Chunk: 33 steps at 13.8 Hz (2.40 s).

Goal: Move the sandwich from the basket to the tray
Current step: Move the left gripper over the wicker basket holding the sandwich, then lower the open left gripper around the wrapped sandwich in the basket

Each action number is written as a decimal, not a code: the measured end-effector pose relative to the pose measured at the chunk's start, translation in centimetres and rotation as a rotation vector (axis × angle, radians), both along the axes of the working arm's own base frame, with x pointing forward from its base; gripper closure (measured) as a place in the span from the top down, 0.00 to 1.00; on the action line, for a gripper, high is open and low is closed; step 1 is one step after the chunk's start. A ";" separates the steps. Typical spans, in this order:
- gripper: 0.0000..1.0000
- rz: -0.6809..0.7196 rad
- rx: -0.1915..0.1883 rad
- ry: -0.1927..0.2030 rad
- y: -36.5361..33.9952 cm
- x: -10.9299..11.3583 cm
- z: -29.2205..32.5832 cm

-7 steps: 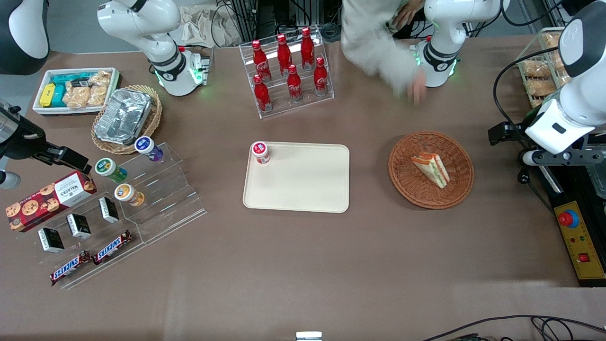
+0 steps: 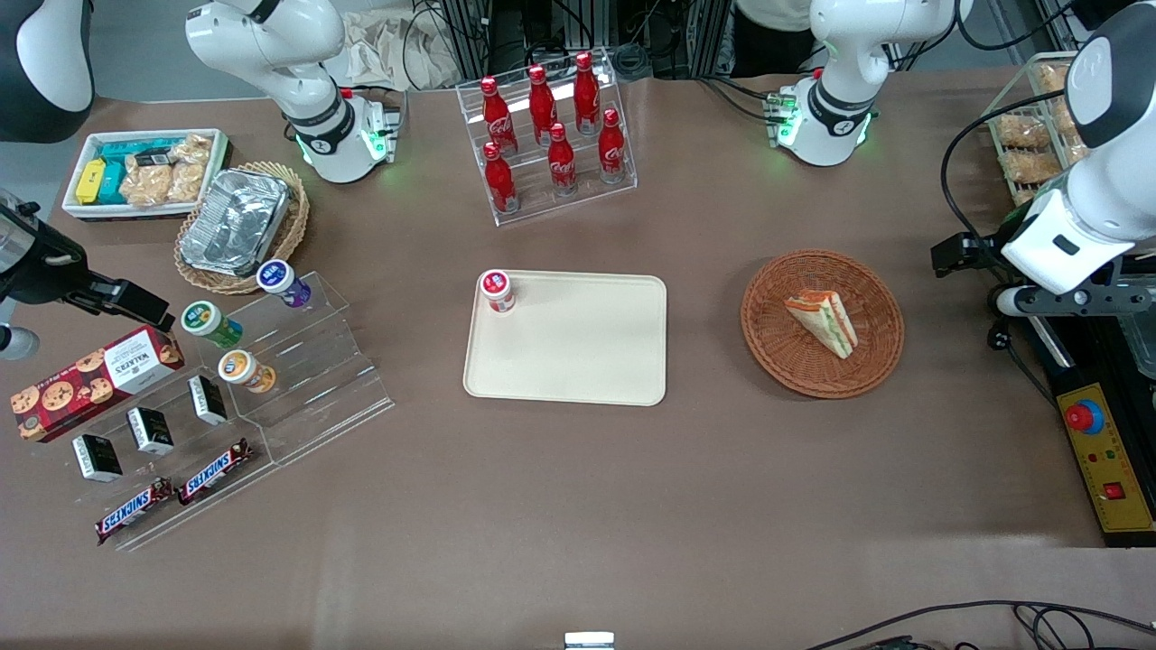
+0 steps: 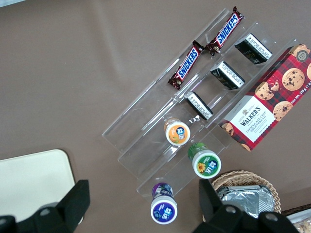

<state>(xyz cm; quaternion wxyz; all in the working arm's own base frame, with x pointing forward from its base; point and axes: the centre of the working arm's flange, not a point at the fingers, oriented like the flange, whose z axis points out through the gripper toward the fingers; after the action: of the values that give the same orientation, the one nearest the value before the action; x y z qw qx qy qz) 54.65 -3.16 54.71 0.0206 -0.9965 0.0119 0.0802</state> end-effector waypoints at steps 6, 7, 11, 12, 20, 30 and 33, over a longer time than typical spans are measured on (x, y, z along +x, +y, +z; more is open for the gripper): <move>1.00 0.098 0.031 0.078 0.6 0.6 -8.0; 1.00 0.121 0.036 0.063 0.6 0.1 -9.7; 1.00 0.144 0.042 0.032 0.6 -2.7 -12.9; 1.00 0.149 0.041 0.018 0.6 -3.0 -13.3; 1.00 0.479 0.045 -0.156 -4.3 -7.2 -22.0; 1.00 0.575 0.045 -0.158 -5.7 -8.7 -25.7; 1.00 0.579 0.052 -0.143 -5.9 -9.0 -26.5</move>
<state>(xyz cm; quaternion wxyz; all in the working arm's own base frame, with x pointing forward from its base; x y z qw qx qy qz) 45.67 -9.07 28.24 0.0233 -0.9607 -0.2764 0.0127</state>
